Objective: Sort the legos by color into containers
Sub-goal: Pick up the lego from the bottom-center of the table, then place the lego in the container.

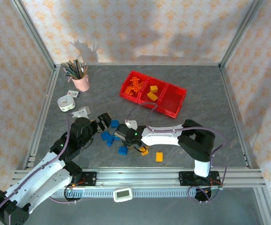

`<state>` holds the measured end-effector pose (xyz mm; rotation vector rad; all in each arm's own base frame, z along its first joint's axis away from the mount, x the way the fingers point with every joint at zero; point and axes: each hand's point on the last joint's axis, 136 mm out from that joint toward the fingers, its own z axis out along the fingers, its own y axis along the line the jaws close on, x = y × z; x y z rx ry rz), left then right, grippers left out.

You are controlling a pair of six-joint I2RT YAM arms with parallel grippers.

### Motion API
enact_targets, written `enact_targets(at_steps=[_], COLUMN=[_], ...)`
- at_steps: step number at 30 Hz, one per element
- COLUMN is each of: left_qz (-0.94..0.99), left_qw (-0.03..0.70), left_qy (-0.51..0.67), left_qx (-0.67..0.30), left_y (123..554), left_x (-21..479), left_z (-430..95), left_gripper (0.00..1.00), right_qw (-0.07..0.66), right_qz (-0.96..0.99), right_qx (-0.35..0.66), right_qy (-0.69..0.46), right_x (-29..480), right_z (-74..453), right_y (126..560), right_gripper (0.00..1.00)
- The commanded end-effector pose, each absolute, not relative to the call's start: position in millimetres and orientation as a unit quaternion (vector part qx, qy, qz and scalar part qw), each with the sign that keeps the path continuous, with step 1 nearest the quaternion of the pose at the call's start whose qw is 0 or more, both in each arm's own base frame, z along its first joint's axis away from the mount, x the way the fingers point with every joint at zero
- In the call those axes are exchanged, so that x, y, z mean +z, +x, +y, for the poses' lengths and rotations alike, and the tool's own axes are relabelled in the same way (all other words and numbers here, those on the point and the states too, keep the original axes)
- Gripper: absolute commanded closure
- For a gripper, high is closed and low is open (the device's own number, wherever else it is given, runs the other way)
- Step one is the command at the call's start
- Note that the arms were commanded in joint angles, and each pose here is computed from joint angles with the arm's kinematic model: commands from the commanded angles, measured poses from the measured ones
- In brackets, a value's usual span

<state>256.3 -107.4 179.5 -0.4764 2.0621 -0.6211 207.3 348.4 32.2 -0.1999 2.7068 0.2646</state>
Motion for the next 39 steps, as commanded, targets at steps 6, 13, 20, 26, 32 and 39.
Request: enact_targets(at_steps=[6,13,20,26,32,39], left_qz=[0.825,0.821,0.820,0.825,0.822,0.821], left_qw=[0.450,0.437,0.428,0.419,0.427,0.437], left_qy=[-0.172,-0.157,-0.146,-0.135,-0.136,-0.138], left_qx=[-0.296,-0.331,-0.352,-0.355,-0.351,-0.341], left_y=[265.4,277.8,289.7,295.8,295.4,289.6], left_x=[197.5,198.4,198.2,195.9,199.1,201.9], left_z=[-126.6,-149.4,-169.6,-181.1,-177.5,-168.6], left_gripper=[0.01,0.01,0.01,0.01,0.01,0.01], right_qw=[0.284,0.347,0.368,0.364,0.374,0.379], right_qz=[0.953,0.936,0.929,0.930,0.927,0.924], right_qx=[0.094,0.059,0.017,-0.007,0.013,0.044], right_qy=[-0.045,0.008,0.039,0.050,0.035,0.000], right_x=[95.4,131.3,132.0,119.7,141.6,163.1], right_z=[316.5,264.5,234.7,223.2,232.5,251.1], right_y=[260.3,343.6,420.6,469.9,476.0,429.7], right_gripper=[0.67,0.67,0.67,0.61,0.49,0.38])
